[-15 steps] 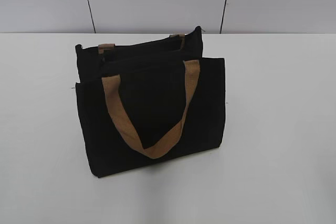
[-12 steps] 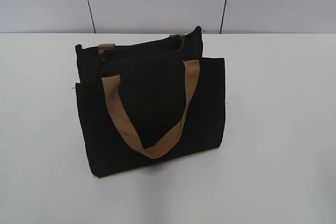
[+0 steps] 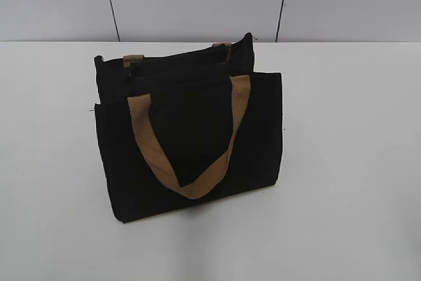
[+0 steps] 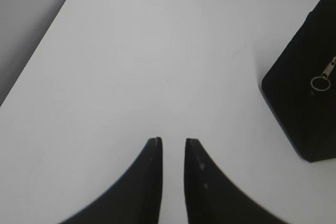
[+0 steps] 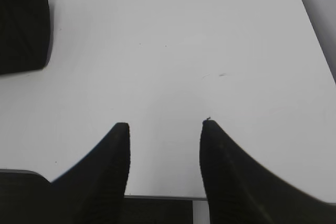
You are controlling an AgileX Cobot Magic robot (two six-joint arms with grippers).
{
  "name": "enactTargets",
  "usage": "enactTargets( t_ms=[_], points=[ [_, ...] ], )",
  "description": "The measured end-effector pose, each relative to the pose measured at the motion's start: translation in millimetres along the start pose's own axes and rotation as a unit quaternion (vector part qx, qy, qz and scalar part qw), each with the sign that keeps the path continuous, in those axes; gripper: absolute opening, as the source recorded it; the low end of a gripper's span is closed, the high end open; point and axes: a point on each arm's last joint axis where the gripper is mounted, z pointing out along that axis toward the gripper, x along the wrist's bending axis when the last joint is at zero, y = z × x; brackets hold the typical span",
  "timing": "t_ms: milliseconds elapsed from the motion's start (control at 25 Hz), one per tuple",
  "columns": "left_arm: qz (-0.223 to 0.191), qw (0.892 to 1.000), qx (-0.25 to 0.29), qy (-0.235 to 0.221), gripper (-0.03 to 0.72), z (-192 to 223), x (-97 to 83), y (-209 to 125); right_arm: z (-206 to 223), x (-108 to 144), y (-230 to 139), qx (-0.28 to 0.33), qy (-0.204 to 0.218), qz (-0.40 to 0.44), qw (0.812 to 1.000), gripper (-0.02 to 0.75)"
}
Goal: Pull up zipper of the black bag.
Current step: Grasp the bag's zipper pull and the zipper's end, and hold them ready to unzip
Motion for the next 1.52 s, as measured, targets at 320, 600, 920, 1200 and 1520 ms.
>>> enactTargets(
  t_ms=[320, 600, 920, 1200, 1520],
  points=[
    [0.0, 1.0, 0.0, 0.0, 0.116, 0, 0.0, 0, 0, 0, 0, 0.0, 0.0, 0.0, 1.0, 0.34],
    [0.0, 1.0, 0.0, 0.0, 0.117, 0, 0.0, 0, 0, 0, 0, 0.0, 0.0, 0.0, 1.0, 0.34],
    [0.0, 1.0, 0.0, 0.0, 0.132, 0, 0.0, 0, 0, 0, 0, 0.0, 0.0, 0.0, 1.0, 0.34],
    [0.0, 1.0, 0.019, 0.0, 0.319, 6, 0.1, 3, 0, 0, 0, 0.0, 0.0, 0.0, 1.0, 0.34],
    [0.013, 0.999, 0.05, 0.006, 0.505, 15, 1.4, 7, 0, 0, 0, 0.0, 0.0, 0.0, 1.0, 0.34]
  ],
)
